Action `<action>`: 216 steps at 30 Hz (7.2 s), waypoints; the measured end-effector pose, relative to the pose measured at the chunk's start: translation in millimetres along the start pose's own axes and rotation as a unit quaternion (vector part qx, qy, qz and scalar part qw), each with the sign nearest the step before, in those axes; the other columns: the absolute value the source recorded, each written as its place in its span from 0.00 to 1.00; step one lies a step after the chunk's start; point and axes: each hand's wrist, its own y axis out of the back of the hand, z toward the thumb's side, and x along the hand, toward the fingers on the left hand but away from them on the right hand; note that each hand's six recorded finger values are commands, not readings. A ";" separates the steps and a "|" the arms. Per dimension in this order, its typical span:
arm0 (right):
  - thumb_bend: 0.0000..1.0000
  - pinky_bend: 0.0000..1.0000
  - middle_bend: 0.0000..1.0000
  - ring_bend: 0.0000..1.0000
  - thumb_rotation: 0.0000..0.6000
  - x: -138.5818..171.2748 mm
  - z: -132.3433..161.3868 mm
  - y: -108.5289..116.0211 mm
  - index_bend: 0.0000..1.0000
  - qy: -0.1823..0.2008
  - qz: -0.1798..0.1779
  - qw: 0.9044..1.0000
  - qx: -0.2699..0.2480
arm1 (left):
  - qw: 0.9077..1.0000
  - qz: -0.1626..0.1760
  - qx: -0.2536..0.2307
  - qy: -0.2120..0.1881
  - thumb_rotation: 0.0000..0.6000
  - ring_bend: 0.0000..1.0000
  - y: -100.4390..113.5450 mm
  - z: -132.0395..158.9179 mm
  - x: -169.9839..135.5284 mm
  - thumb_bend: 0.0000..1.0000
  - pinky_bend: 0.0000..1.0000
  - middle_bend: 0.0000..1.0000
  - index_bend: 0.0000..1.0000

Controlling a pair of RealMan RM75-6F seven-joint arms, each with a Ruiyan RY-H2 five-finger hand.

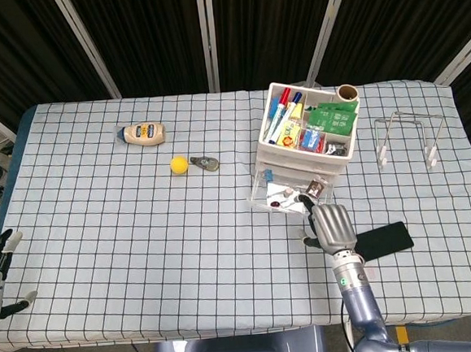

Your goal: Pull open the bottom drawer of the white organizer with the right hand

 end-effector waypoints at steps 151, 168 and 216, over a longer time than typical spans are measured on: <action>0.08 0.92 1.00 1.00 1.00 -123.8 24.4 11.3 0.49 0.235 0.044 0.905 0.351 | 0.997 -0.010 0.069 -0.018 1.00 0.00 43.0 25.0 31.1 0.02 0.00 0.00 0.00; 0.08 0.92 1.00 1.00 1.00 -129.9 16.4 5.2 0.53 0.223 0.046 0.907 0.355 | 0.997 -0.018 0.068 -0.022 1.00 0.00 39.6 26.5 33.6 0.02 0.00 0.00 0.00; 0.27 0.92 1.00 1.00 1.00 -124.6 22.9 8.7 0.60 0.231 0.032 0.903 0.360 | 0.998 -0.020 0.063 -0.019 1.00 0.00 39.4 22.2 37.3 0.02 0.00 0.00 0.00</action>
